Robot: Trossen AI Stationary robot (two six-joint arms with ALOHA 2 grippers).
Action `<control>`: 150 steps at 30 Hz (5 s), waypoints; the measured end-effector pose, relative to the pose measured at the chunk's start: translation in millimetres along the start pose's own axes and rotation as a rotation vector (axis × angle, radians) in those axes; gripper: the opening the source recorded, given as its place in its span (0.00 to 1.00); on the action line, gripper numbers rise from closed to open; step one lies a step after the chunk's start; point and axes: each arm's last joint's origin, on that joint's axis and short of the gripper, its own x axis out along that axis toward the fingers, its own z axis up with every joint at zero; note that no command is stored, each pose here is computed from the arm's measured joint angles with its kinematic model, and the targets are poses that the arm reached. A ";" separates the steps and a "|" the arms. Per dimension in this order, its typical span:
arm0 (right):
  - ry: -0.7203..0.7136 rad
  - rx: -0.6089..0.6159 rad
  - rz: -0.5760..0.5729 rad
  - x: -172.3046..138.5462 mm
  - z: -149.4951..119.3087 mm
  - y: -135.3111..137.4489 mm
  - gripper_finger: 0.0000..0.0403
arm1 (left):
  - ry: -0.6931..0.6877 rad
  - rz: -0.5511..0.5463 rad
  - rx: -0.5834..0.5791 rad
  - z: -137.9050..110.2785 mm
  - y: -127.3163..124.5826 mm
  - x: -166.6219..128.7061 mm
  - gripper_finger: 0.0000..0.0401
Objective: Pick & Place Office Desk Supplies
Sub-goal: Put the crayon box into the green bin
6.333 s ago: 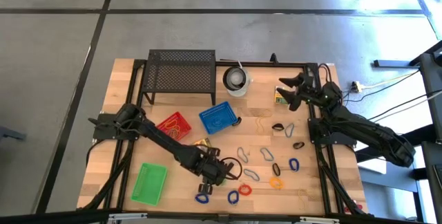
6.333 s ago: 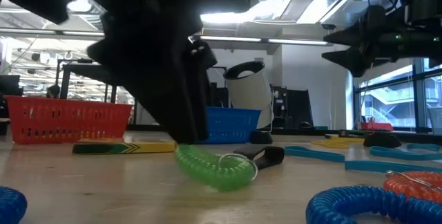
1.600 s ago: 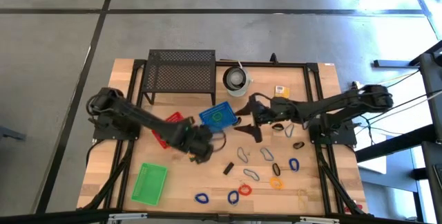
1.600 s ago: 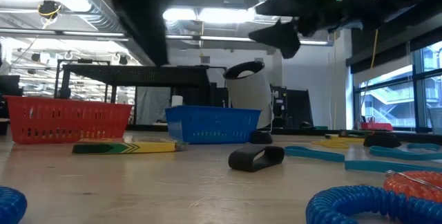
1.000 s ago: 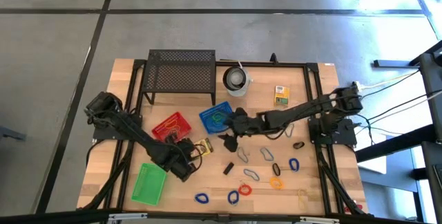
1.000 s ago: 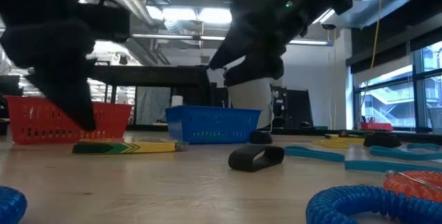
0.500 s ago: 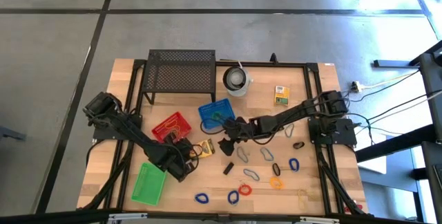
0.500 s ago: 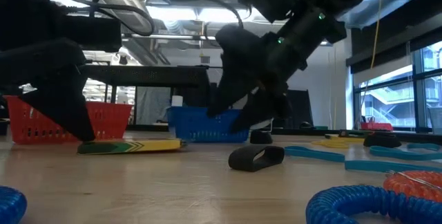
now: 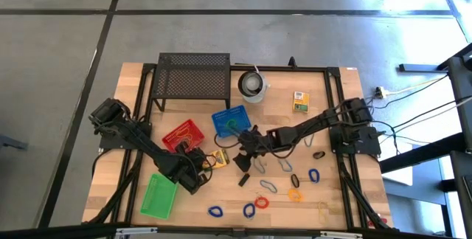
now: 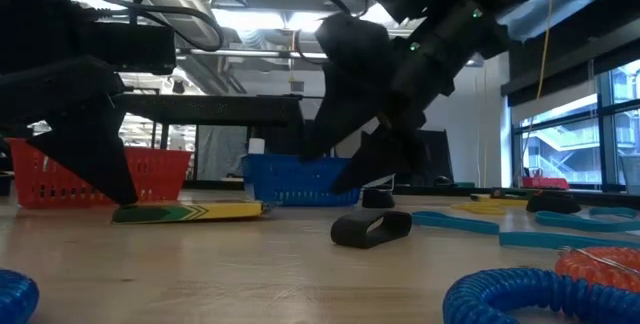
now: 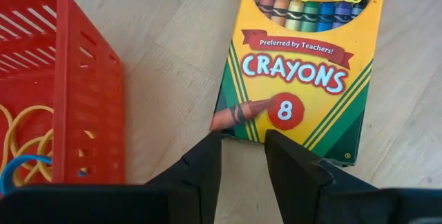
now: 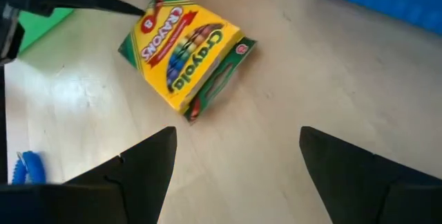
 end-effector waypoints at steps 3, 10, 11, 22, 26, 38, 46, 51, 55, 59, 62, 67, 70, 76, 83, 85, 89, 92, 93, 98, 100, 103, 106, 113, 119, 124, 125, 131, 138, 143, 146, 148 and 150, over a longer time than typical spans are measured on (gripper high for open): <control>-0.030 0.014 -0.008 -0.3 -1.3 3.0 0.77 | -0.001 -0.001 -0.001 0.1 -0.1 0.0 0.28; -0.080 0.042 -0.022 2.9 -1.2 3.8 0.77 | -0.036 -0.064 0.039 3.3 -7.0 1.2 0.27; -0.075 0.048 -0.025 5.1 -2.5 2.8 0.77 | -0.038 -0.073 0.042 4.1 -7.9 1.4 0.27; -0.033 0.088 0.058 26.3 -11.3 0.7 0.77 | -0.035 -0.077 0.042 9.9 -6.5 4.7 0.27; -0.027 0.085 0.073 26.5 -11.3 1.4 0.77 | -0.041 -0.077 0.051 10.4 -6.6 4.8 0.27; -0.015 0.077 0.093 26.5 -14.5 4.7 0.72 | -0.064 -0.120 0.020 17.7 -9.7 6.9 0.27; 0.008 0.060 0.091 26.6 -16.2 3.8 0.55 | -0.072 -0.120 0.015 25.3 -7.4 11.1 0.26; 0.018 0.047 0.085 26.8 -17.3 2.9 0.43 | -0.081 -0.127 0.036 27.2 -8.0 11.6 0.27; 0.026 0.036 0.080 27.1 -16.8 1.2 0.34 | -0.082 -0.129 0.036 27.3 -8.1 11.5 0.26; 0.029 0.033 0.079 27.3 -15.9 -0.2 0.25 | -0.081 -0.129 0.036 27.3 -8.2 11.4 0.27; 0.030 0.029 0.077 27.3 -16.0 -0.3 0.19 | -0.081 -0.131 0.035 27.5 -8.3 11.3 0.28; 0.027 0.008 0.077 27.4 -15.7 -0.5 0.08 | -0.080 -0.133 0.034 27.5 -8.4 11.2 0.28; 0.023 0.002 0.074 27.5 -14.6 -1.4 0.02 | -0.081 -0.133 0.034 27.6 -8.4 11.0 0.28; 0.019 -0.051 0.075 27.6 -13.9 -1.8 0.02 | -0.085 -0.139 0.030 28.5 -9.4 10.5 0.28; 0.012 -0.207 0.136 16.1 -7.0 5.4 0.01 | -0.121 -0.172 0.130 46.6 -21.6 -10.3 0.28; 0.006 -0.283 0.144 11.3 -5.5 8.1 0.01 | -0.139 -0.188 0.152 53.7 -26.5 -17.0 0.28; -0.004 -0.462 0.158 5.3 -6.2 13.0 0.01 | -0.177 -0.211 0.198 65.6 -34.3 -28.3 0.28; -0.001 -0.561 0.158 4.9 -8.4 13.9 0.01 | -0.207 -0.223 0.218 75.0 -38.9 -36.2 0.28; 0.003 -0.587 0.155 4.9 -9.1 13.7 0.01 | -0.213 -0.223 0.230 78.9 -40.1 -39.7 0.28; -0.005 -0.686 0.154 4.8 -9.1 13.8 0.00 | -0.236 -0.197 0.254 97.7 -42.1 -55.0 0.29; -0.016 -0.709 0.155 2.2 -7.5 15.0 0.00 | -0.237 -0.188 0.248 102.7 -41.3 -57.5 0.31; -0.034 -0.734 0.133 -2.5 -5.2 16.4 0.00 | -0.208 -0.181 0.227 104.3 -38.2 -55.6 0.38; -0.050 -0.757 0.114 -6.9 -2.6 17.4 0.00 | -0.174 -0.172 0.200 104.1 -34.9 -53.4 0.47; -0.071 -0.837 0.071 -10.1 -1.9 18.2 0.00 | -0.165 -0.153 0.140 107.6 -30.9 -50.2 0.59; -0.127 -0.949 -0.049 -12.5 -5.0 22.2 0.01 | -0.150 -0.159 0.072 108.8 -29.7 -49.1 0.60; -0.157 -0.994 -0.086 -18.5 -6.7 28.0 0.01 | -0.095 -0.218 0.071 106.9 -28.5 -55.9 0.60; -0.164 -0.994 -0.083 -19.0 -6.1 28.7 0.01 | -0.089 -0.220 0.067 107.2 -25.9 -59.4 0.60; -0.159 -0.980 -0.083 -21.0 -5.7 28.6 0.01 | -0.126 -0.147 0.002 108.7 -3.2 -83.9 0.60; -0.179 -0.975 -0.076 -22.4 -4.0 30.3 0.01 | -0.175 -0.092 -0.007 100.0 -9.3 -83.0 0.60; -0.222 -0.968 -0.064 -32.0 1.9 34.9 0.01 | -0.158 -0.068 0.007 92.9 -17.3 -72.9 0.60; -0.243 -0.970 -0.061 -36.8 4.8 37.0 0.01 | -0.154 -0.061 -0.003 92.1 -18.3 -70.4 0.60; -0.261 -0.982 -0.069 -37.6 5.8 38.0 0.01 | -0.165 -0.049 -0.002 92.1 -18.0 -70.1 0.60; -0.268 -0.993 -0.070 -37.8 6.1 38.6 0.01 | -0.183 -0.033 0.010 92.5 -17.5 -70.0 0.60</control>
